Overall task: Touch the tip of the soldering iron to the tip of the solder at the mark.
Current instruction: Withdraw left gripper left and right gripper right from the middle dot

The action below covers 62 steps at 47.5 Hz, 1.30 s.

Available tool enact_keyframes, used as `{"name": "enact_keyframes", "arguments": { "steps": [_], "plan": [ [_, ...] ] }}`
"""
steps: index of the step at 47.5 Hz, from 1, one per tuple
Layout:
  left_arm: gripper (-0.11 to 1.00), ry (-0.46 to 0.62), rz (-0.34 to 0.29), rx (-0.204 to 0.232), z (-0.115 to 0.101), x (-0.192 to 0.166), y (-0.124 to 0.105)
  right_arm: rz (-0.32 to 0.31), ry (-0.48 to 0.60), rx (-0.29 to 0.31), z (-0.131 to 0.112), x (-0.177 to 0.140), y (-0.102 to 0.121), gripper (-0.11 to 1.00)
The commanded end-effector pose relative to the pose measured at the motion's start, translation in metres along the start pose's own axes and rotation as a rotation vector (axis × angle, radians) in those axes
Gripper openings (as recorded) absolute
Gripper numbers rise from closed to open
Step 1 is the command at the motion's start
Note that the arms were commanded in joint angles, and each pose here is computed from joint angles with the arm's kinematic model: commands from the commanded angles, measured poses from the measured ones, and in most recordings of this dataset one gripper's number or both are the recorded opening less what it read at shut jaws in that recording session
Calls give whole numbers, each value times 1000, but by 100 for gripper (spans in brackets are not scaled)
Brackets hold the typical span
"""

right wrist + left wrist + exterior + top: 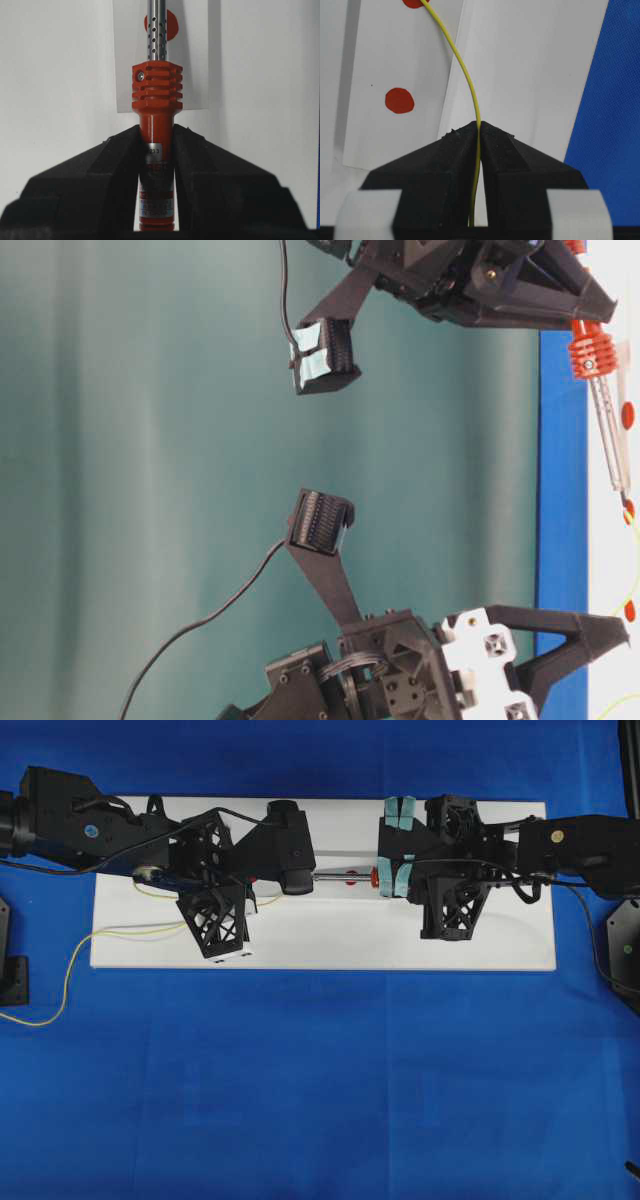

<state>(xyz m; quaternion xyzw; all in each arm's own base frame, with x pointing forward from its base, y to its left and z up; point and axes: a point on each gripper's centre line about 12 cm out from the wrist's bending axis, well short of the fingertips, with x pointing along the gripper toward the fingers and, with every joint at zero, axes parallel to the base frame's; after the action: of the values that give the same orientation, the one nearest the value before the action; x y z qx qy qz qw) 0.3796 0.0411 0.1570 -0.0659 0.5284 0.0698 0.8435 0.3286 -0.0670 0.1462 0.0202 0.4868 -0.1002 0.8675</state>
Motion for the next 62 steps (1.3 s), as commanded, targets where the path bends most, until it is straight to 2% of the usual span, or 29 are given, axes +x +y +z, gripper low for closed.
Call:
{"name": "enact_keyframes", "arguments": {
  "steps": [1, 16, 30, 37, 45, 54, 62],
  "plan": [
    [2, -49, -4, 4, 11, -13, -2, 0, -40, 2, 11, -5, -1, 6],
    [2, -127, -11, 5, 10, -56, -1, 0, -46, 2, 12, -5, -1, 6],
    [2, -221, -21, -10, -22, -108, 2, 2, -50, 0, 13, -5, 0, 6],
    [2, -221, -22, -28, -34, -112, 3, 2, -52, 0, 13, -6, 0, 6],
    [2, -220, -23, -32, -35, -112, 3, 0, -60, 2, 16, -10, -1, 6],
    [2, -220, -23, -33, -36, -112, 3, -16, -105, -4, 19, -39, -5, 6],
    [2, -212, -23, -33, -37, -112, 3, -36, -128, 2, 8, -65, -12, 6]
  ]
}}
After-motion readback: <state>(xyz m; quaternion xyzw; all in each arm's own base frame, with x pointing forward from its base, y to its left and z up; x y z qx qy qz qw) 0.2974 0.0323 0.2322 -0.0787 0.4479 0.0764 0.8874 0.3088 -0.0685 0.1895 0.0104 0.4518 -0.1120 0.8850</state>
